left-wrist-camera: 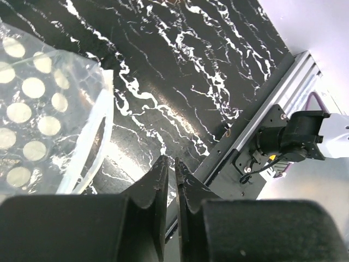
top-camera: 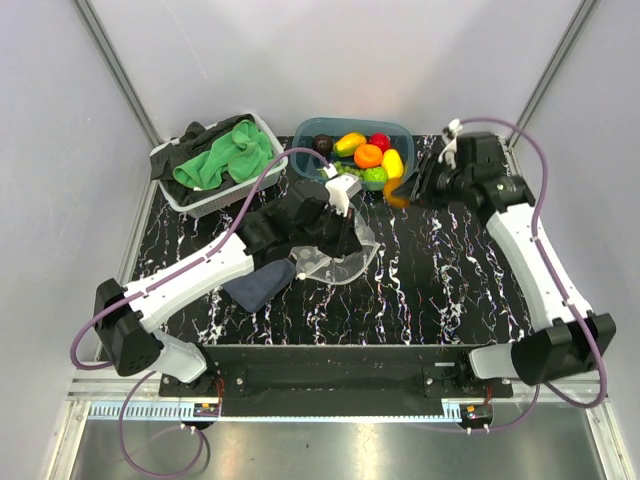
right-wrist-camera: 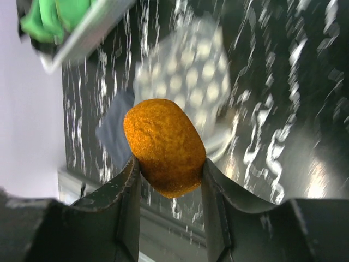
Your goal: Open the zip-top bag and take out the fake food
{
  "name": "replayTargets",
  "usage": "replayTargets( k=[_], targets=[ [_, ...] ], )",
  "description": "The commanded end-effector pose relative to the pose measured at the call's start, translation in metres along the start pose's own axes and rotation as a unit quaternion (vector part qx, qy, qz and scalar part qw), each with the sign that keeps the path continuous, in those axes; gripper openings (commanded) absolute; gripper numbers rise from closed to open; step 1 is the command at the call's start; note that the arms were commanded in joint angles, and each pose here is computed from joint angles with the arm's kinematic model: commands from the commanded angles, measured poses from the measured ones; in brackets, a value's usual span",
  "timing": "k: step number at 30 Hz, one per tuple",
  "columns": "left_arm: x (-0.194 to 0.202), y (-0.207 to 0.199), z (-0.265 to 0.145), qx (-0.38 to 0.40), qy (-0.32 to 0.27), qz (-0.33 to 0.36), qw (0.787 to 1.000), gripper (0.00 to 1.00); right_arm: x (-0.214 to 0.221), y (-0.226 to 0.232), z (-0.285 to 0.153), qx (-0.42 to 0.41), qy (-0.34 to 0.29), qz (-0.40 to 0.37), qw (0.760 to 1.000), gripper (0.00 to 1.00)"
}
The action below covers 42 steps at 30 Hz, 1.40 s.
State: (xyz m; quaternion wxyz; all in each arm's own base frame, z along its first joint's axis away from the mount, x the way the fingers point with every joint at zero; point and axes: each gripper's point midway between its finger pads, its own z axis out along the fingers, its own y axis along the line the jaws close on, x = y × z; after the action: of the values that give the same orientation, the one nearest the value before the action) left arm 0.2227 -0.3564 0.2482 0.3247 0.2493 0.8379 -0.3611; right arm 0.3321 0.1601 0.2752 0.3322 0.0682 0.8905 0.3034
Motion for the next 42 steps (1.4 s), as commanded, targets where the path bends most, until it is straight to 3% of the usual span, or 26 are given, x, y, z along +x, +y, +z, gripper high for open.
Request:
replayTargets(
  k=[1, 7, 12, 16, 18, 19, 22, 23, 25, 26, 34, 35, 36, 37, 38, 40, 42],
  targets=[
    [-0.01, 0.0, -0.015, 0.01, -0.022, -0.013, 1.0, 0.13, -0.051, 0.002, 0.021, 0.003, -0.036, -0.028, 0.999, 0.0],
    [-0.001, 0.015, -0.026, -0.004, -0.007, -0.025, 1.0, 0.18, -0.106, -0.014, 0.116, 0.011, -0.039, -0.039, 0.998, 0.01],
    [0.009, 0.031, -0.044, -0.019, 0.001, -0.006, 1.0, 0.31, -0.143, -0.017, 0.177, 0.0, -0.052, -0.058, 0.997, 0.08],
    [0.017, 0.043, -0.052, -0.03, 0.012, 0.02, 0.999, 0.4, -0.141, -0.042, 0.239, 0.006, -0.025, -0.031, 0.999, 0.3],
    [0.019, 0.049, -0.054, -0.035, 0.012, 0.019, 0.999, 0.43, -0.153, -0.03, 0.241, -0.008, -0.033, -0.022, 0.999, 0.4],
    [0.022, 0.052, -0.056, -0.037, 0.013, 0.022, 0.999, 0.44, -0.142, -0.042, 0.26, -0.008, -0.014, -0.012, 1.0, 0.5],
    [0.023, 0.058, -0.058, -0.035, 0.014, 0.033, 0.999, 0.49, -0.141, -0.038, 0.264, -0.017, -0.011, 0.003, 1.0, 0.69],
    [0.026, 0.063, -0.058, -0.039, 0.016, 0.032, 0.999, 0.51, -0.136, -0.04, 0.266, -0.012, -0.003, 0.011, 1.0, 0.8],
    [0.028, 0.063, -0.058, -0.032, 0.018, 0.038, 0.999, 0.53, -0.138, -0.033, 0.254, -0.012, -0.006, 0.01, 1.0, 0.97],
    [0.03, 0.065, -0.057, -0.03, 0.021, 0.038, 0.999, 0.54, -0.131, -0.039, 0.254, -0.001, 0.005, 0.016, 1.0, 1.0],
    [0.026, 0.043, -0.053, 0.034, 0.004, 0.019, 0.999, 0.64, -0.106, -0.016, 0.149, 0.036, 0.023, 0.027, 0.999, 1.0],
    [0.022, 0.038, -0.055, 0.042, -0.005, 0.015, 0.999, 0.65, -0.079, -0.03, 0.15, 0.051, 0.051, 0.038, 0.997, 1.0],
    [0.022, 0.033, -0.056, 0.053, -0.009, 0.0, 0.999, 0.66, -0.08, -0.012, 0.12, 0.032, 0.031, 0.031, 0.999, 1.0],
    [0.016, 0.029, -0.056, 0.061, -0.022, -0.004, 0.998, 0.69, -0.042, -0.03, 0.121, 0.041, 0.071, 0.053, 0.995, 1.0],
    [0.014, 0.027, -0.058, 0.066, -0.032, -0.011, 0.997, 0.7, -0.048, -0.009, 0.091, 0.009, 0.031, 0.038, 0.999, 1.0],
    [0.009, 0.021, -0.063, 0.078, -0.061, -0.044, 0.994, 0.74, 0.0, -0.026, 0.081, 0.011, 0.065, 0.063, 0.996, 1.0],
    [-0.005, 0.006, -0.077, 0.109, -0.115, -0.069, 0.985, 0.76, 0.014, -0.016, 0.047, -0.012, 0.04, 0.049, 0.998, 1.0]
  ],
)
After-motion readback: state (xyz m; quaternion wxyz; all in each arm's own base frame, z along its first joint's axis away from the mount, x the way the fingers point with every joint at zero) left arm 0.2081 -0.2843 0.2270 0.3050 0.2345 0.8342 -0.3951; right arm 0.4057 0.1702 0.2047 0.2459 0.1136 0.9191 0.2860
